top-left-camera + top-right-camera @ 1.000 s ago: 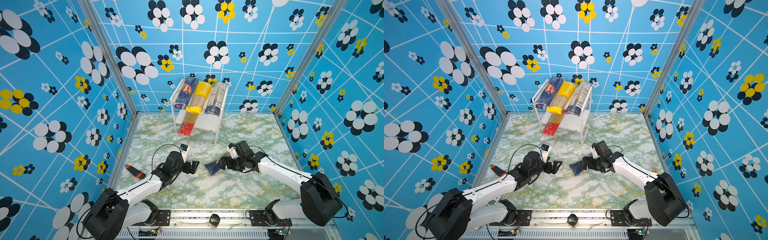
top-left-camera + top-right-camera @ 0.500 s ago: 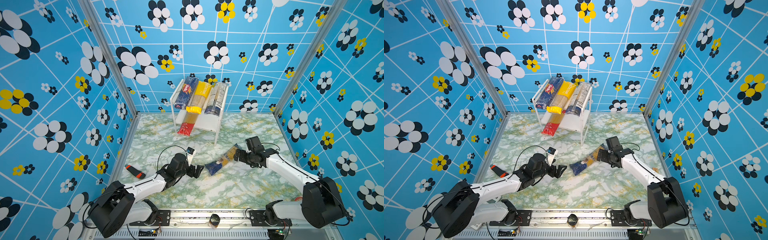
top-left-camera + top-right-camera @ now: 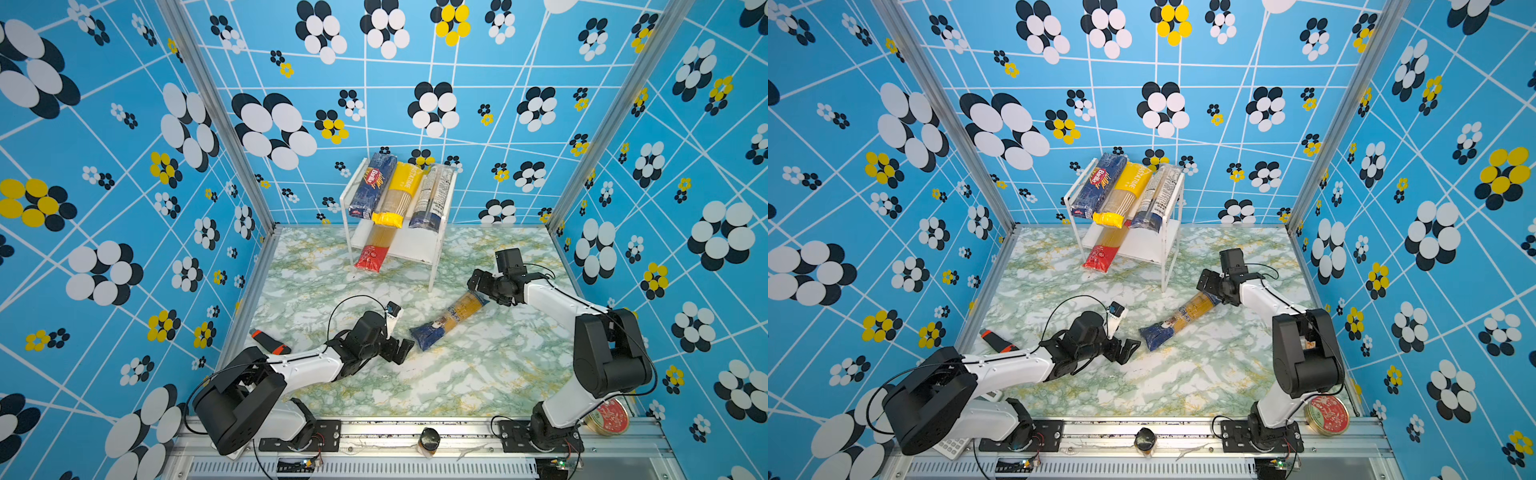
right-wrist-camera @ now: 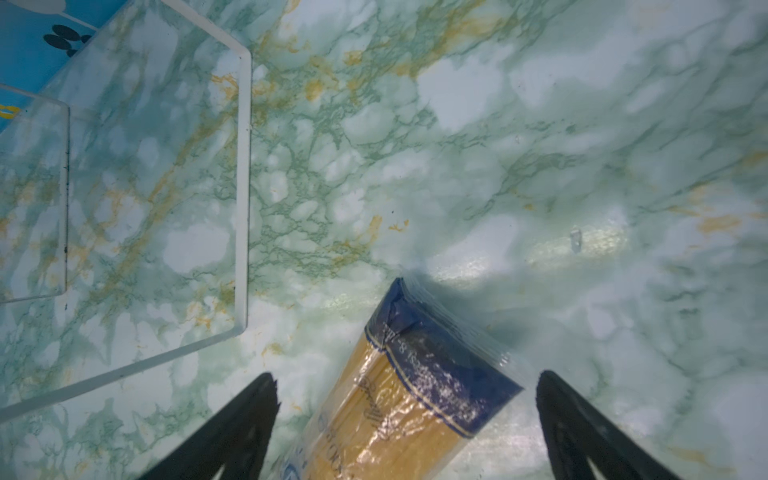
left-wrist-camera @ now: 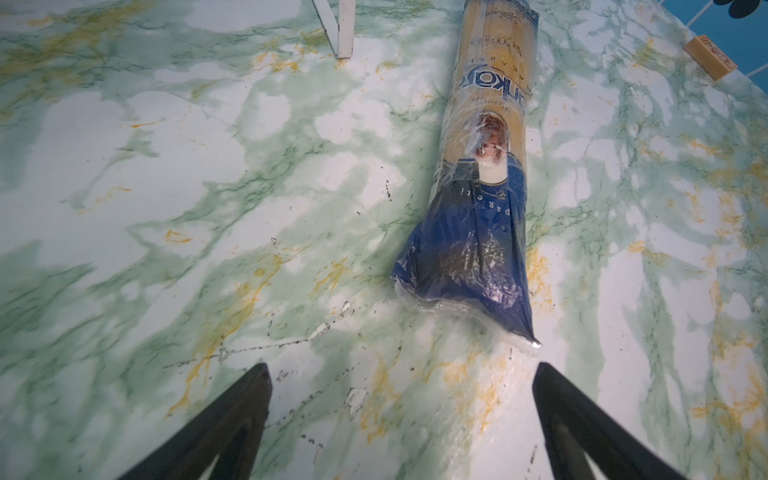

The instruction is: Place and organize the pasta boxes and bags onto the shelf

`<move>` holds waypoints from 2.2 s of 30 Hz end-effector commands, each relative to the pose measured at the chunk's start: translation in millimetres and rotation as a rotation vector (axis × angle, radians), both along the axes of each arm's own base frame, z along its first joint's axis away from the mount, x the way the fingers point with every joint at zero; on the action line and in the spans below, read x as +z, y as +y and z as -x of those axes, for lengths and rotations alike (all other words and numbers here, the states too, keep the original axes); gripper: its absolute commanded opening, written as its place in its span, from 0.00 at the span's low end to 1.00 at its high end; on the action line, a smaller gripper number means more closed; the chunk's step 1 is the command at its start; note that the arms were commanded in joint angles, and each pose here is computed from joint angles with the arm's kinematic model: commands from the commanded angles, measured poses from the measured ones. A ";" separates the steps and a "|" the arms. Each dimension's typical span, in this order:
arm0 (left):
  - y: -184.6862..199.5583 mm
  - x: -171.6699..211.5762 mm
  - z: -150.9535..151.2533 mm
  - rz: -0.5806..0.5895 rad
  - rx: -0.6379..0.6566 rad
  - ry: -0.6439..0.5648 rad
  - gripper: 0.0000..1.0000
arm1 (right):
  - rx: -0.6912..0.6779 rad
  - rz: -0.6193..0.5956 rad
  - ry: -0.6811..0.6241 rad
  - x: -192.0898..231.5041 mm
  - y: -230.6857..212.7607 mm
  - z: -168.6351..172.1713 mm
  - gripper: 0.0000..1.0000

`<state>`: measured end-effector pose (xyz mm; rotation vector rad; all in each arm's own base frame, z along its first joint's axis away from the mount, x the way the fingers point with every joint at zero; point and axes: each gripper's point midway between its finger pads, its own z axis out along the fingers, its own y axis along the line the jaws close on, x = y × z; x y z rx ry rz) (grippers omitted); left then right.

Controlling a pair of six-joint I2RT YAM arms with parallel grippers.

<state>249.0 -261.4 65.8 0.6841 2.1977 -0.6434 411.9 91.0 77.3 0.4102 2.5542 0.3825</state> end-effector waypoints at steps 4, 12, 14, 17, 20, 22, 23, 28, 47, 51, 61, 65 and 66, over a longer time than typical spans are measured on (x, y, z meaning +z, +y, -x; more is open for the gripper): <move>-13.6 9.5 -8.4 0.007 -0.022 -0.042 0.99 | 0.044 -0.075 -0.004 -9.4 15.7 -11.7 0.97; -19.1 5.1 -8.4 0.000 -0.033 -0.039 0.99 | 0.075 -0.220 -0.007 -23.3 39.8 3.2 0.95; -20.5 4.4 -8.1 -0.002 -0.034 -0.040 0.99 | 0.088 -0.227 -0.013 -23.5 46.2 9.5 0.95; -22.3 2.2 -7.9 -0.007 -0.039 -0.042 0.99 | 0.111 -0.225 -0.008 -25.1 55.6 19.9 0.95; -24.0 -1.9 -7.4 -0.026 -0.051 -0.037 0.99 | 0.107 -0.226 0.002 -26.3 57.1 26.9 0.95; -25.9 -4.6 -7.0 -0.042 -0.063 -0.035 0.99 | 0.112 -0.249 0.008 -26.5 61.1 31.4 0.95; -26.6 -5.7 -6.9 -0.048 -0.067 -0.035 0.99 | 0.116 -0.258 0.011 -26.5 63.1 33.0 0.95; -32.9 -9.6 -5.8 -0.062 -0.091 -0.032 0.99 | 0.121 -0.265 0.015 -28.0 67.7 40.7 0.95; -48.5 -39.4 -8.7 -0.231 -0.203 -0.085 0.99 | 0.104 -0.071 -0.039 17.1 15.3 55.7 0.99; -52.8 -48.4 -7.8 -0.274 -0.229 -0.085 1.00 | 0.088 -0.066 -0.049 19.9 8.1 61.5 0.99; -54.9 -64.7 -1.7 -0.391 -0.254 -0.100 0.94 | 0.079 -0.067 -0.038 16.0 4.4 69.0 0.99; -54.0 -67.0 -1.3 -0.417 -0.251 -0.104 0.88 | 0.075 -0.065 -0.033 13.2 2.5 71.0 0.99; -52.8 -67.4 -1.7 -0.427 -0.244 -0.109 0.84 | 0.074 -0.065 -0.033 12.9 2.4 71.2 0.99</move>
